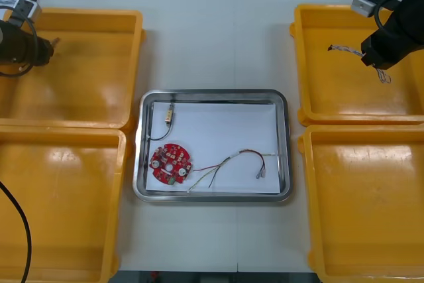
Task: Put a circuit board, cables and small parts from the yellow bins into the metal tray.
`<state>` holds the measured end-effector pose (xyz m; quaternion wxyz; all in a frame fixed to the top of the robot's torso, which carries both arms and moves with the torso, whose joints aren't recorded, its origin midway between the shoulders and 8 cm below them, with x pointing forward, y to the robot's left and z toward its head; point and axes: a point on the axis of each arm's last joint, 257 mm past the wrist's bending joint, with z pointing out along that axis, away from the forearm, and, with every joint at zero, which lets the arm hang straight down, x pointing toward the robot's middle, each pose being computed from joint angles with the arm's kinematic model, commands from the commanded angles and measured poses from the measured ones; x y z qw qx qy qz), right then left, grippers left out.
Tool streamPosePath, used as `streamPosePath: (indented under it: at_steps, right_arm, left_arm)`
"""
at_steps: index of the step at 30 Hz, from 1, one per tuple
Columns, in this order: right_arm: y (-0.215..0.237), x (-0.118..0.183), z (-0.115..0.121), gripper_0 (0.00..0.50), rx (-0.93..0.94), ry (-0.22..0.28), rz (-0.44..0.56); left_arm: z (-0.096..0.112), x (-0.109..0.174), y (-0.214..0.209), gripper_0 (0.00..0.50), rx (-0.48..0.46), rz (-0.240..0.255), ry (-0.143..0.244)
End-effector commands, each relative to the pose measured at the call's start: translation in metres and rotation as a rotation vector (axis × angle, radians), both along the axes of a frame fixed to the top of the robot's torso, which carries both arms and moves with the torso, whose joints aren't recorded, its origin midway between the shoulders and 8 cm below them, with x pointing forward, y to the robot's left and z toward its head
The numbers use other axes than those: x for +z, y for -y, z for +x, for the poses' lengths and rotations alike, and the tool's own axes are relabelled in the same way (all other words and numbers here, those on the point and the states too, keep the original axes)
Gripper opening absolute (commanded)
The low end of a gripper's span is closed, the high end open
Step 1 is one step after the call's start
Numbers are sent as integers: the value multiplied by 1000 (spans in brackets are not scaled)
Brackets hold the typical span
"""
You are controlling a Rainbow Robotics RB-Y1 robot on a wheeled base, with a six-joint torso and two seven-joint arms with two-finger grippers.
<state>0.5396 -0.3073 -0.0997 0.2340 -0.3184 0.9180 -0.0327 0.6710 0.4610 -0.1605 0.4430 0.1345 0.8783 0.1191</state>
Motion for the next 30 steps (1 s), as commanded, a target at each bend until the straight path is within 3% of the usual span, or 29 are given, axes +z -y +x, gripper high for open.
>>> streamPosePath:
  at_steps: [1,9,12,16,21,26,30]
  right_arm:
    - [2,50,-4,0,52,89,-39]
    - [-27,63,-28,0,162,86,-57]
    - [-42,62,-34,0,214,81,-35]
    - [-62,61,-41,0,290,88,-54]
    - [-92,49,-47,0,393,102,-130]
    - [-122,35,-49,0,486,126,-193]
    - [-151,22,-48,0,559,158,-220]
  left_arm:
    - [13,45,-11,500,-28,85,68]
    - [12,35,-9,466,-22,75,55]
    - [13,33,-6,410,-25,74,53]
    - [13,32,-4,244,-27,71,51]
    - [14,30,-1,100,-29,70,49]
    - [14,28,2,4,-30,65,48]
    - [15,26,6,0,-30,55,45]
